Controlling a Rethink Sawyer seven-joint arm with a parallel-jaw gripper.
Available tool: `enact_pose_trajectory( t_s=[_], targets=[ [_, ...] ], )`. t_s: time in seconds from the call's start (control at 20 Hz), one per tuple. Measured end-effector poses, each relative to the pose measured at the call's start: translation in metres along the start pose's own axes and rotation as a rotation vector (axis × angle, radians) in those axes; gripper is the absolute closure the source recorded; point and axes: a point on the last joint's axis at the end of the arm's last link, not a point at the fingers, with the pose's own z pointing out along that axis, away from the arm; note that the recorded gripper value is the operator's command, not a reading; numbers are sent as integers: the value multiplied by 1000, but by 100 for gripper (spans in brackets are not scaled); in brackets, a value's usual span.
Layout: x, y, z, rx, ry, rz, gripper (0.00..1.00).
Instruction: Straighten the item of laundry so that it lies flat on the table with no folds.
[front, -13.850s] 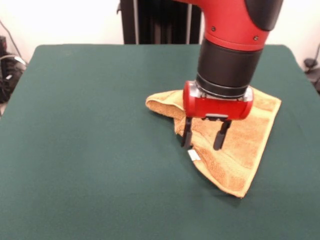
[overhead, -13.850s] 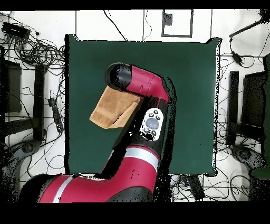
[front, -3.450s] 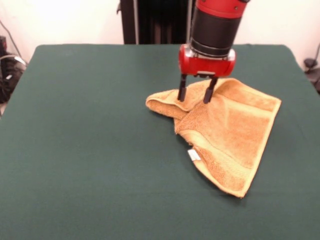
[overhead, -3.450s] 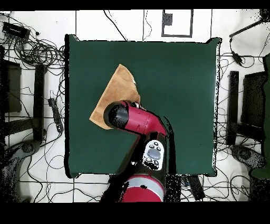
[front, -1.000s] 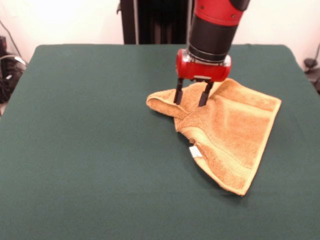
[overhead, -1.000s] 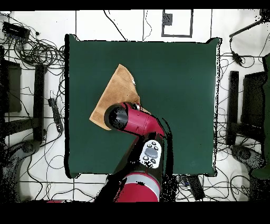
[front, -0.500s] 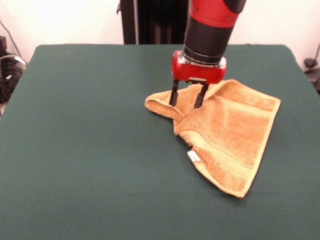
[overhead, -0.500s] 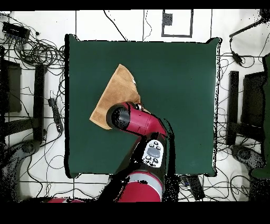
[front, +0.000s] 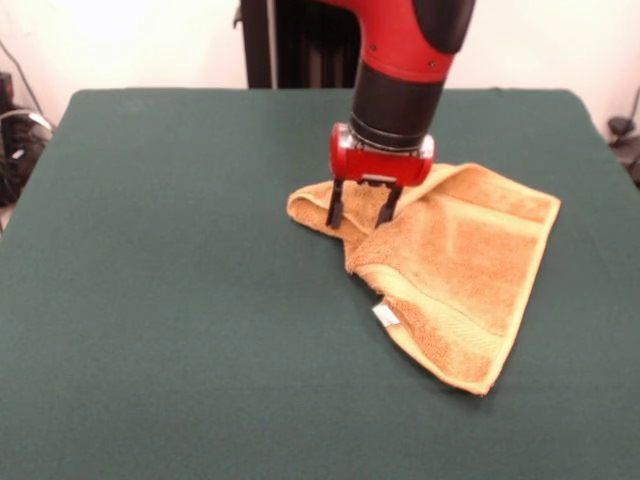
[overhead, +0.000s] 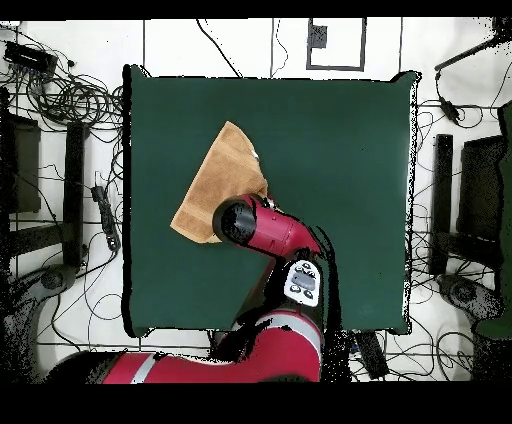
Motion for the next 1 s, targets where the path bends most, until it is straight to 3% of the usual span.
enact_pose_trajectory(
  t_s=[1.0],
  targets=[
    [-2, 4, 7, 5, -1, -12, 0]
  ],
)
